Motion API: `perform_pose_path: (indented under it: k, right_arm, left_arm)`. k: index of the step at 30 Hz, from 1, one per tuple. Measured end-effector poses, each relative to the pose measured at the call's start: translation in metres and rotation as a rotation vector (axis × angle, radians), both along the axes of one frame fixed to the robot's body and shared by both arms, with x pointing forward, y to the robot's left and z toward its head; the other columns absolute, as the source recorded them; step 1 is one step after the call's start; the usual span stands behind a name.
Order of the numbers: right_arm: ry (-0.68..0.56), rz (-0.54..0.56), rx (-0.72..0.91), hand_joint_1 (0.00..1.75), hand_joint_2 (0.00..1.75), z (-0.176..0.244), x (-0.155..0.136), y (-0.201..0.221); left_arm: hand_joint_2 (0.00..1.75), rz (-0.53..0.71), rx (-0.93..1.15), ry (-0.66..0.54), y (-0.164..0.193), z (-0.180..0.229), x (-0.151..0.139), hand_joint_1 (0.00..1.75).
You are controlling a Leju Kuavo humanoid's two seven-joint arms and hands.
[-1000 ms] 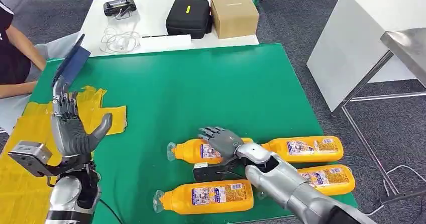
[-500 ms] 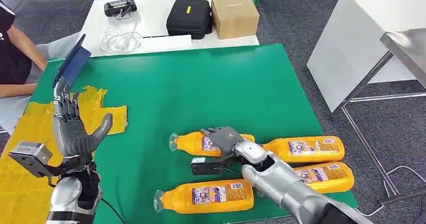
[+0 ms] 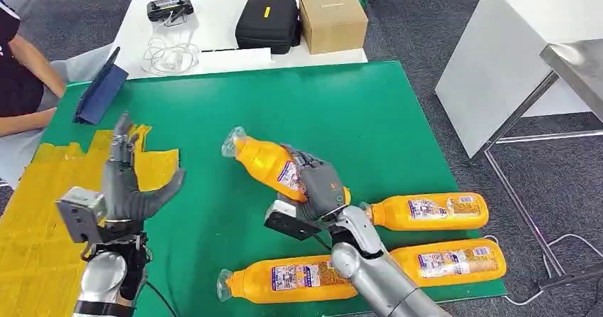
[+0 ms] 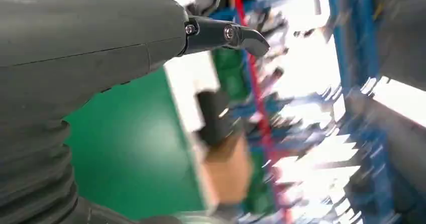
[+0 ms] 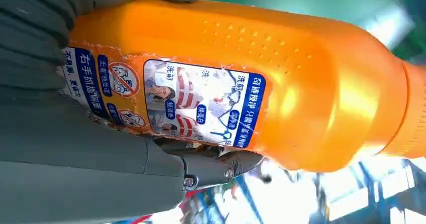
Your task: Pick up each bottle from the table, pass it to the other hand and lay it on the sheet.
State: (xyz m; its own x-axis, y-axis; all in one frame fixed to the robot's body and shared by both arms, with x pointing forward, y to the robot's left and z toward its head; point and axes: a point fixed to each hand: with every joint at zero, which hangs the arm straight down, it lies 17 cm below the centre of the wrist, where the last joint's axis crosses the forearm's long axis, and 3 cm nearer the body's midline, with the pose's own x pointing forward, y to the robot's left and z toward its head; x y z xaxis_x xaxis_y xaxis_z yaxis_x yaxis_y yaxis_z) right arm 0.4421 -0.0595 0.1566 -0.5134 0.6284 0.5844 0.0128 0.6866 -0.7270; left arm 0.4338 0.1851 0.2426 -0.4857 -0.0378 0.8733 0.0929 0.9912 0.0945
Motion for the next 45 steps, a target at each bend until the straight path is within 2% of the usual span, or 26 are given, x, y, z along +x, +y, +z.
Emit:
perform_pose_path:
  k: [7,13,19,26,32,39,45]
  right_arm:
    - [-0.141,-0.077,0.311,1.75,1.75,0.061,-0.001,-0.036]
    - [-0.164,-0.096,0.425,1.75,1.75,0.078,0.000,-0.044]
    - [-0.131,-0.065,0.469,1.75,1.75,0.081,0.002,-0.035]
    - [-0.111,0.009,0.411,1.75,1.75,0.075,0.003,0.007]
    - [-0.103,0.031,0.380,1.75,1.75,0.068,0.001,0.023]
    - [-0.192,0.154,0.268,1.75,1.75,0.073,-0.030,0.072]
    - [-0.235,0.186,0.233,1.75,1.75,0.072,-0.045,0.088]
  left_arm:
    - [1.75,-0.219,0.071,0.041,-0.053,-0.003,0.007,0.00]
    - [1.75,-0.367,0.052,0.055,-0.079,0.004,0.003,0.00]
    - [1.75,-0.403,0.058,0.058,-0.086,0.005,0.003,0.00]
    - [1.75,-0.466,0.025,0.067,-0.098,0.012,0.004,0.00]
    - [1.75,-0.478,0.016,0.076,-0.101,0.010,0.004,0.00]
    - [1.75,-0.501,-0.048,0.096,-0.099,0.012,0.005,0.00]
    - [1.75,-0.509,-0.059,0.111,-0.097,0.008,0.005,0.00]
